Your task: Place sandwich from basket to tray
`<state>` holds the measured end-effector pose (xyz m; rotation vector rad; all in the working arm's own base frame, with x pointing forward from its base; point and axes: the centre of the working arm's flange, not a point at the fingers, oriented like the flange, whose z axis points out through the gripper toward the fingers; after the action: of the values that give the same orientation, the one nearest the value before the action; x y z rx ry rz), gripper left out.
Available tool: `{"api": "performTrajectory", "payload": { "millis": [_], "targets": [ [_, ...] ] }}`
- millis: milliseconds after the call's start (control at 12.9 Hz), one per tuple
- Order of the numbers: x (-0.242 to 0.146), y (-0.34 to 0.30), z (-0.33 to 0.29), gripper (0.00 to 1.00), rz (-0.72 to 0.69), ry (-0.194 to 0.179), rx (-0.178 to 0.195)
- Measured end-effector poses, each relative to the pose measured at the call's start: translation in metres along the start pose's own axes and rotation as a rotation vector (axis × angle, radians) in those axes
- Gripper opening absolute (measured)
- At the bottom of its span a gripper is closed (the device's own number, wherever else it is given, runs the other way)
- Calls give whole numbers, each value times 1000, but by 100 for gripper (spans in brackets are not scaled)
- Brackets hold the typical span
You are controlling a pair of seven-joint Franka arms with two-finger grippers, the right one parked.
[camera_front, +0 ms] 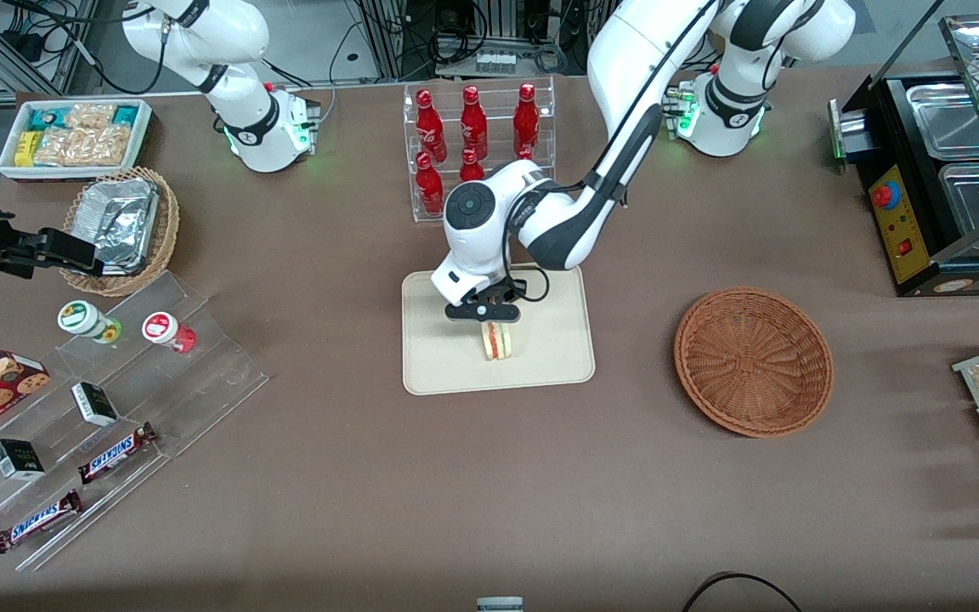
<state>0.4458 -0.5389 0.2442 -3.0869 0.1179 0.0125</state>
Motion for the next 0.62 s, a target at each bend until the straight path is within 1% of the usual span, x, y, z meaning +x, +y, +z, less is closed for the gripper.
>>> {"api": "performTrajectory", "payload": {
  "millis": [388,543,621],
  "targets": [
    [3,-1,-4,77,-5,7,0],
    [10,-6,-25,98,-20,10,6],
    [16,-12,-44,99,-34,14,7]
  ]
}}
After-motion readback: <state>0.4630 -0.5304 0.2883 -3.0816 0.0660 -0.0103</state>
